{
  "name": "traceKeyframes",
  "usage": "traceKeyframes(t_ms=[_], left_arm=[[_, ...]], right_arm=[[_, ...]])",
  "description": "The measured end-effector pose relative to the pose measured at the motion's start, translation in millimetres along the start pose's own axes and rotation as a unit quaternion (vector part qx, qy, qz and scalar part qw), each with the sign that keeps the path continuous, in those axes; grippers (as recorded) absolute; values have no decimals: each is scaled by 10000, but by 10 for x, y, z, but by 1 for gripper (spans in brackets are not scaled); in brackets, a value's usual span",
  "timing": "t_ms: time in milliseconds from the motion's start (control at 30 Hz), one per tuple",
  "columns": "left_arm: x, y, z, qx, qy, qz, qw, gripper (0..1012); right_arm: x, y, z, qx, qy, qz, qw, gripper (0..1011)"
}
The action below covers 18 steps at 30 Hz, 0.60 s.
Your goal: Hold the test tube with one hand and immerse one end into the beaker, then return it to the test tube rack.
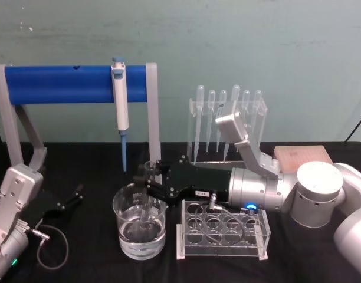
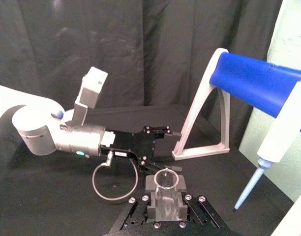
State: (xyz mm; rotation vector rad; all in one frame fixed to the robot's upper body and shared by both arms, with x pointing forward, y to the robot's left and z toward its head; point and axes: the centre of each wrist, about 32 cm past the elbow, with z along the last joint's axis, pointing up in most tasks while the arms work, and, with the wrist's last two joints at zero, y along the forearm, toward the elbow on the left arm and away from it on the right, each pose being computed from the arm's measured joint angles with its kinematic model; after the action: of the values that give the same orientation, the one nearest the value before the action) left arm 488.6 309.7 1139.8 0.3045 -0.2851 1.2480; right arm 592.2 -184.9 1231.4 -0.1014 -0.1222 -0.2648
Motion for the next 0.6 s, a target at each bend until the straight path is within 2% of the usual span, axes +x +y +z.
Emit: traceKeyframes(t_ms=[167,600], left_arm=[[0,0,0,0,0,0,10000,1000],[0,0,0,-1,0,-1,10000,1000]], right_arm=[[-7,13,-75,-53,-28,-26,10000,228],[-19,24,-150,-69,-63,-75,9999,228]])
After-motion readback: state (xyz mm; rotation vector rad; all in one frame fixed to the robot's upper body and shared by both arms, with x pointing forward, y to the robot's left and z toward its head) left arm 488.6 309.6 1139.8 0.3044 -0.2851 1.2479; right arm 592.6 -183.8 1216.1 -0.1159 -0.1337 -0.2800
